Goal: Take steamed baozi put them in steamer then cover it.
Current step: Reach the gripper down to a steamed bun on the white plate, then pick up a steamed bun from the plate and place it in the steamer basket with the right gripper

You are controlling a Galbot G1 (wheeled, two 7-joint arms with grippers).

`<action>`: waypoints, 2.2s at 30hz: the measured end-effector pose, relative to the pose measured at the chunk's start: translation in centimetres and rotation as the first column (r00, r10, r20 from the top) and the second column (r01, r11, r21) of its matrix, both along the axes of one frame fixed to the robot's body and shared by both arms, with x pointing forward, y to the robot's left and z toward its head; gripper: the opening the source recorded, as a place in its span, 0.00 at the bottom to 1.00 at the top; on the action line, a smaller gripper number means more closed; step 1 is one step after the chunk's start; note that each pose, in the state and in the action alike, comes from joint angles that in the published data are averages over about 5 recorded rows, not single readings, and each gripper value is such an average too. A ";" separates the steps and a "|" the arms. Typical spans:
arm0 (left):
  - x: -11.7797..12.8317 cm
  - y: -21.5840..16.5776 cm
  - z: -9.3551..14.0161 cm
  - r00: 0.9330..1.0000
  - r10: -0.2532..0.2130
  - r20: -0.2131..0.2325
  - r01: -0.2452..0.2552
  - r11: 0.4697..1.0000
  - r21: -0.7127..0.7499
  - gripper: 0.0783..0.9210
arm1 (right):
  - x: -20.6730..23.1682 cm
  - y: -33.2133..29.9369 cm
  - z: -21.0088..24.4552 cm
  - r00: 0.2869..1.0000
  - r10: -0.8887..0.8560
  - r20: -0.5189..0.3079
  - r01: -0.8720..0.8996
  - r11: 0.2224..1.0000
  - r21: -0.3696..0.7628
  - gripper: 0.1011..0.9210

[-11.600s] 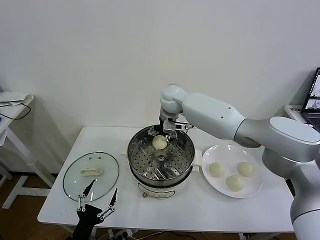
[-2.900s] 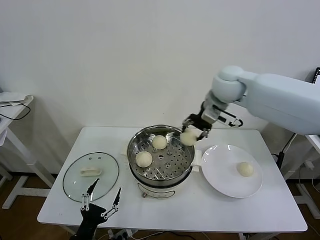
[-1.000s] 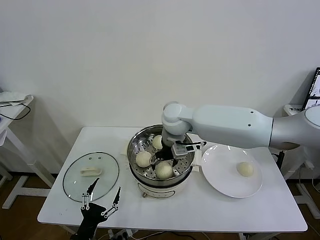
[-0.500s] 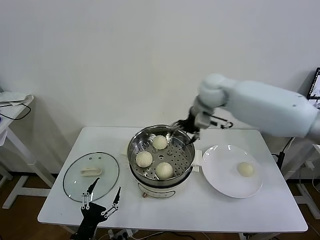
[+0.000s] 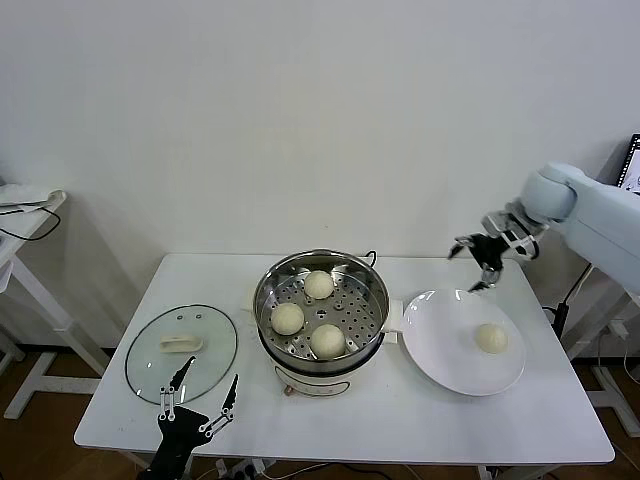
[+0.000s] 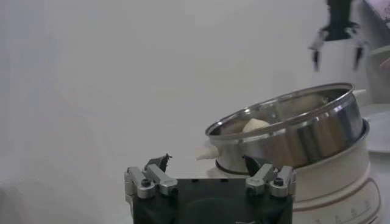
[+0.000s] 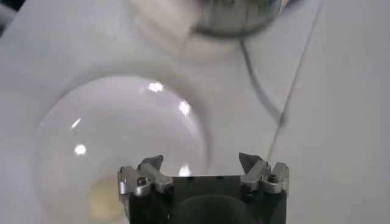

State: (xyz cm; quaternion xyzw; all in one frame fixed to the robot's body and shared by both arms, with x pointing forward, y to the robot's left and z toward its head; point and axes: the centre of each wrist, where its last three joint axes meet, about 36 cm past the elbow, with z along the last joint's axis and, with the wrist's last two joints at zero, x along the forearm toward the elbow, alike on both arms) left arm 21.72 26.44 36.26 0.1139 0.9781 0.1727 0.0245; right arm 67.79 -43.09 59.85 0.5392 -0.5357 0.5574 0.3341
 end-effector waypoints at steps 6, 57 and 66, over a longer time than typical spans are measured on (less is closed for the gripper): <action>-0.3 0.0 -0.2 1.000 0.001 -0.010 -0.001 1.000 0.001 0.88 | -0.9 -2.9 -4.6 0.991 -0.124 -0.058 0.124 0.992 -0.008 0.88; 0.2 -0.6 -0.5 1.000 -0.029 -0.005 0.029 1.000 0.000 0.88 | 1.2 1.8 -0.5 0.983 -0.118 -0.140 0.112 0.992 -0.049 0.63; 0.3 -0.6 -0.4 0.999 -0.035 -0.001 0.035 0.999 0.004 0.88 | 1.9 12.1 8.6 0.990 0.038 -0.139 -0.038 0.999 -0.002 0.62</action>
